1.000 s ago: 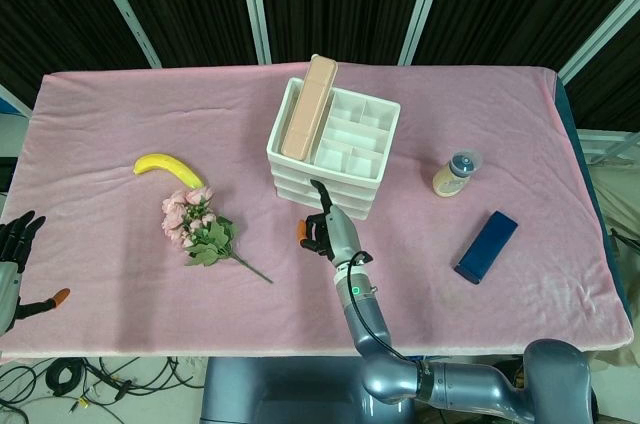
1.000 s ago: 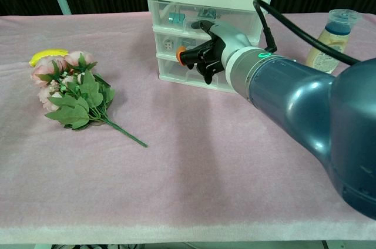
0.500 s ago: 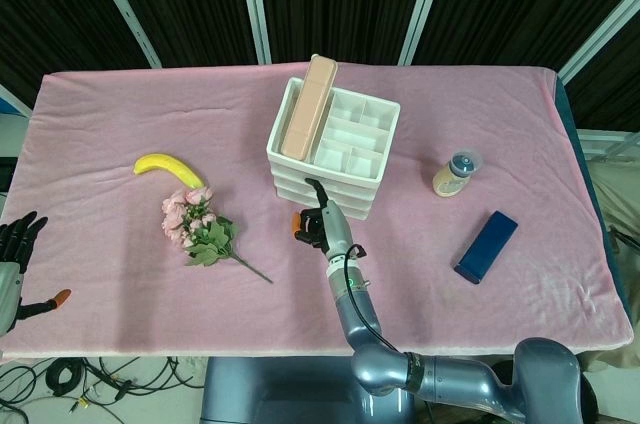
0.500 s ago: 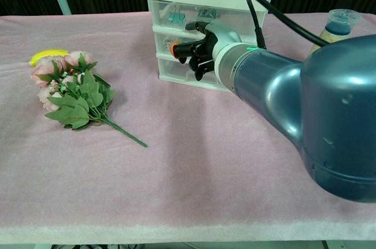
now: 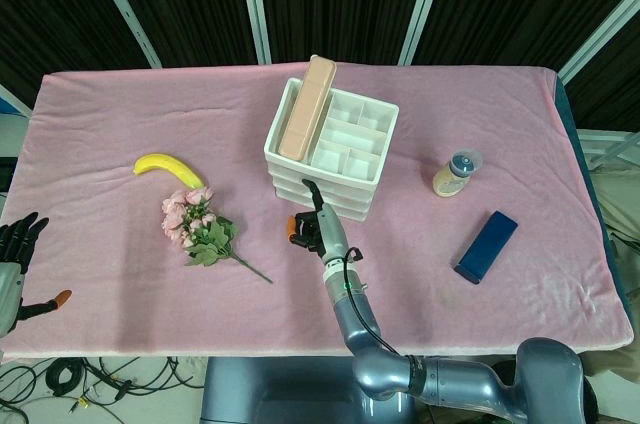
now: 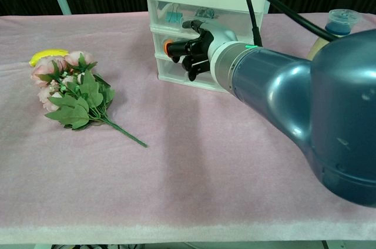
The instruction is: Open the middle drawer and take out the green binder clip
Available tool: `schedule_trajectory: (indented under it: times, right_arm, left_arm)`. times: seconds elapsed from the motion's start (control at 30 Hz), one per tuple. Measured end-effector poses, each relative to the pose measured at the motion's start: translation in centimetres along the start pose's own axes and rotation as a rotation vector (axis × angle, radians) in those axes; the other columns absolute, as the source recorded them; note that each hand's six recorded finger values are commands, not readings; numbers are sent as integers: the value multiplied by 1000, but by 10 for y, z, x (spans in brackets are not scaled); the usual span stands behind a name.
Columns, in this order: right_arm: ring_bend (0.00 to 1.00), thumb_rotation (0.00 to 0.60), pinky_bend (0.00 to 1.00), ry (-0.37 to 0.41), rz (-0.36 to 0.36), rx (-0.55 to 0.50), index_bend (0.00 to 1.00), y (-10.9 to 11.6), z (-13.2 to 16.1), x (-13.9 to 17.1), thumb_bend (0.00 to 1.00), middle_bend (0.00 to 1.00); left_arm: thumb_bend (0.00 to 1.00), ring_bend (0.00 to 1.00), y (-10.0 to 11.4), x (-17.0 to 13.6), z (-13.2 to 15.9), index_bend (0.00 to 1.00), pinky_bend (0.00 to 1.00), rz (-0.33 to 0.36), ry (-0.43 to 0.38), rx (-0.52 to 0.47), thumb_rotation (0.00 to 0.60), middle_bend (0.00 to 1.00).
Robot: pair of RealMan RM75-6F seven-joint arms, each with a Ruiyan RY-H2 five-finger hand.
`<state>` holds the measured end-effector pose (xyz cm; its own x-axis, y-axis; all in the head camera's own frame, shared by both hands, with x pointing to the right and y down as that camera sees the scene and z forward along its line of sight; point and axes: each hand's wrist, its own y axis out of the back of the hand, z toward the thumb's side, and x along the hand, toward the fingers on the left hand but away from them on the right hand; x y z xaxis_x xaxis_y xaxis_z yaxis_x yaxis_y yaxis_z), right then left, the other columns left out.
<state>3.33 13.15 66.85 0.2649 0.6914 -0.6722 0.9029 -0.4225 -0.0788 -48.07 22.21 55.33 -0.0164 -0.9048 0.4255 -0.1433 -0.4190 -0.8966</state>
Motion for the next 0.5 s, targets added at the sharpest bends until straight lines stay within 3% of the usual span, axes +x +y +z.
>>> schedule_trajectory:
  times: [0.4,0.5]
  right_arm:
    - [828,600,781,-8,53,1,126,-10,-7,18,540,801]
    - [828,600,782,-11,61,26,81,-10,-11,22,540,801]
  left_arm:
    - [0,0,1,0,0,0,0,7,0,2,600,0]
    - [0,0,1,0,0,0,0,7,1,3,600,0]
